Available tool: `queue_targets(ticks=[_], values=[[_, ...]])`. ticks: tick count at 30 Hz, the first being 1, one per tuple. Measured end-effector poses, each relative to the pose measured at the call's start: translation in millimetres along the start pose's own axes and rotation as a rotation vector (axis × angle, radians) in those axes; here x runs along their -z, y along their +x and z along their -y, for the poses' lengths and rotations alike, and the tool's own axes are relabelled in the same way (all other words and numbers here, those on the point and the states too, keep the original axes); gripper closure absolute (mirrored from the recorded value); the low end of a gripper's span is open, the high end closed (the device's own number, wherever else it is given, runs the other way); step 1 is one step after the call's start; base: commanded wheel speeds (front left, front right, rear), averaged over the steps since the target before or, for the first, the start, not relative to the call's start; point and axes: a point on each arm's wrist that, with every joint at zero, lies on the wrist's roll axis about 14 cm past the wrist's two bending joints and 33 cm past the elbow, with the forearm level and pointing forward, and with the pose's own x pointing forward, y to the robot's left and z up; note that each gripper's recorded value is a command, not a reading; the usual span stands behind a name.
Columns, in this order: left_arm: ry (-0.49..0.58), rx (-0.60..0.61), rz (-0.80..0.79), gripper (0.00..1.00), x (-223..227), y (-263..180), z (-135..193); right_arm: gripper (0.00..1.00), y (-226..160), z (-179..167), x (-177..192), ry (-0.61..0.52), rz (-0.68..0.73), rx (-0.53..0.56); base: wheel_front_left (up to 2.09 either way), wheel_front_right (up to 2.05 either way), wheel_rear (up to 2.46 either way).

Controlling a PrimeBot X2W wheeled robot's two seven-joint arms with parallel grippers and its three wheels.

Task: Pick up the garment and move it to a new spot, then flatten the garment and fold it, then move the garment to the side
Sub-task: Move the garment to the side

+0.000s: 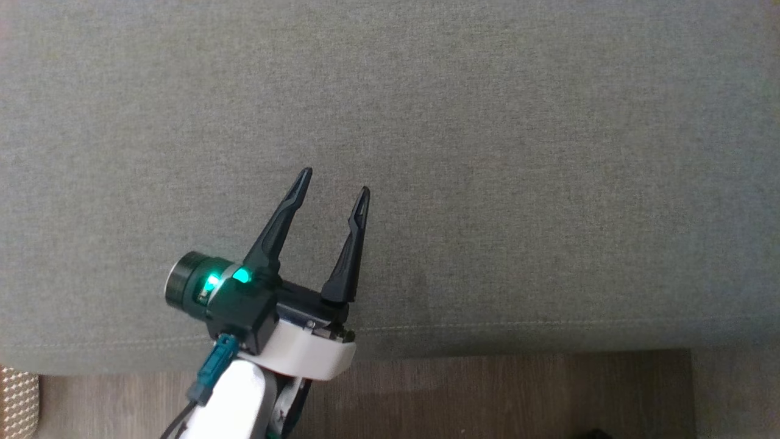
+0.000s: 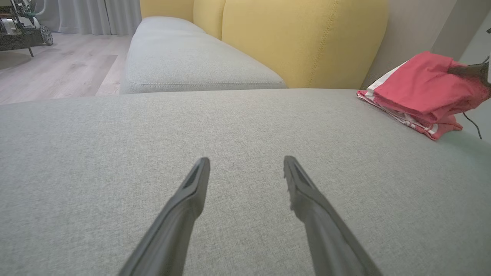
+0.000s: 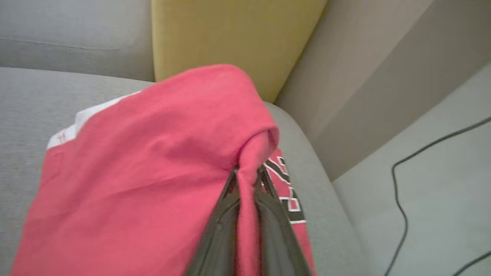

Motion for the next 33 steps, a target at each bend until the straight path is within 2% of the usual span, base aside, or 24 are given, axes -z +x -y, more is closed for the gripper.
queue_targets(ticks=[3, 4, 5, 10, 15, 18, 21, 24, 30, 33], values=[[-0.002, -0.002, -0.006, 0.0, 2.3, 0.3, -0.8, 1.0, -1.7, 24.9, 2.4, -0.021, -0.007, 0.068, 0.0, 0.0, 0.0], [-0.003, -0.001, -0.005, 0.0, 2.3, 0.6, -0.5, 0.75, -2.5, 31.1, 1.3, -0.02, 0.001, 0.088, 0.0, 0.0, 0.0], [-0.003, 0.0, -0.005, 0.0, 2.4, 0.7, -0.4, 0.0, -3.2, 35.7, -0.2, -0.036, 0.009, 0.102, 0.0, 0.0, 0.0], [0.006, -0.001, 0.011, 0.0, -3.3, 2.0, -1.7, 0.0, -6.1, 50.0, -12.4, -0.085, 0.068, 0.158, 0.0, 0.0, 0.0], [0.019, -0.014, 0.027, 0.0, -10.4, 0.3, -5.3, 0.0, -7.7, 28.5, -29.0, -0.131, 0.162, 0.151, 0.0, 0.0, 0.0], [0.029, -0.023, 0.042, 0.0, -17.1, -1.6, -7.0, 0.0, -14.6, -10.0, -35.4, -0.101, 0.236, 0.103, 0.0, 0.0, 0.0], [0.038, -0.031, 0.059, 0.0, -25.0, -5.6, -6.0, 0.0, -28.1, -74.2, -32.1, -0.02, 0.272, -0.011, 0.0, 0.0, 0.0], [0.031, -0.056, 0.068, 0.0, -31.7, -14.2, -7.0, 0.0, -53.1, -120.7, -31.3, 0.062, 0.306, -0.111, 0.0, 0.0, 0.0], [-0.026, -0.157, 0.116, 0.0, -53.3, -34.4, -20.2, 0.0, -125.7, -181.1, -43.2, 0.244, 0.403, -0.294, 0.0, 0.0, 0.0], [-0.03, -0.211, 0.142, 0.0, -64.4, -47.9, -27.6, 0.0, -163.4, -191.8, -43.5, 0.317, 0.429, -0.345, 0.0, 0.0, 0.0]])
